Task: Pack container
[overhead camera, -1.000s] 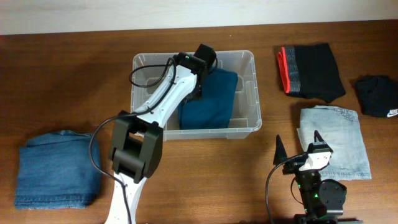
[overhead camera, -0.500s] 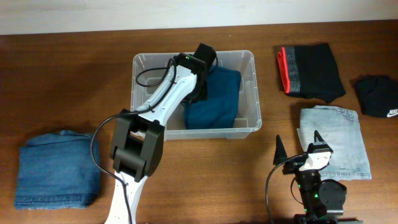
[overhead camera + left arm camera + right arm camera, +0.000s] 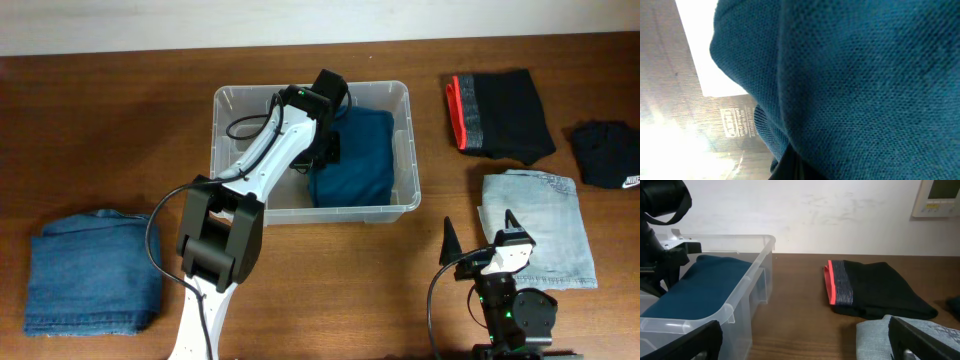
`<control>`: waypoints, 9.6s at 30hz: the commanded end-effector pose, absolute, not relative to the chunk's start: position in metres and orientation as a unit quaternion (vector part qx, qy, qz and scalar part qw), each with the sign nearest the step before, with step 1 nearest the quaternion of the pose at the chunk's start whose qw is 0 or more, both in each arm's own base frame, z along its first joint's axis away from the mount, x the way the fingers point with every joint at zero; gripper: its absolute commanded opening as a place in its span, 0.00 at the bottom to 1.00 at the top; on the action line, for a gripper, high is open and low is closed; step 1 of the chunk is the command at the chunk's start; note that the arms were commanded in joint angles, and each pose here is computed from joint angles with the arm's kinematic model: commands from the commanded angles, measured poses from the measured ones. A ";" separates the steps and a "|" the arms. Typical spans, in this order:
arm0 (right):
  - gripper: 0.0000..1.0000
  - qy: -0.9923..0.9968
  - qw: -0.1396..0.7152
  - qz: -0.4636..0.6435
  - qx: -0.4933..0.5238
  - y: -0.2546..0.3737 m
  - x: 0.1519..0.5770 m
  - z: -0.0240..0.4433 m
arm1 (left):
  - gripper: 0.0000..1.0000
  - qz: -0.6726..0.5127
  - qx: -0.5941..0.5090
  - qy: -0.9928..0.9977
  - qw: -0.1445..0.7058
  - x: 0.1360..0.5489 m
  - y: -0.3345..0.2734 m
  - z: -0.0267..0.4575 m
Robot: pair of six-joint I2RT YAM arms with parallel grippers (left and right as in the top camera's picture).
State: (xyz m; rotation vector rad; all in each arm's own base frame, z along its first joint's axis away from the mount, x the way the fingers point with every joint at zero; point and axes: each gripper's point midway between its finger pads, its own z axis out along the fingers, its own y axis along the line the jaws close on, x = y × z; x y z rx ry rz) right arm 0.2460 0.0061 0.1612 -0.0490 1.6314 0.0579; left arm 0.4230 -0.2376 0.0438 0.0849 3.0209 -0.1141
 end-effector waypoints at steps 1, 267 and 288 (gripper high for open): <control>0.99 0.728 0.685 0.025 -0.022 0.006 0.246 0.160 | 0.01 -0.059 0.035 0.997 0.046 0.421 -0.245 0.040; 0.99 0.728 0.685 0.025 -0.022 0.006 0.246 0.160 | 1.00 -0.162 -0.609 0.739 0.237 0.243 0.167 0.083; 0.99 0.728 0.685 0.025 -0.022 0.006 0.246 0.160 | 1.00 -0.203 -0.612 0.707 0.292 0.269 0.203 0.031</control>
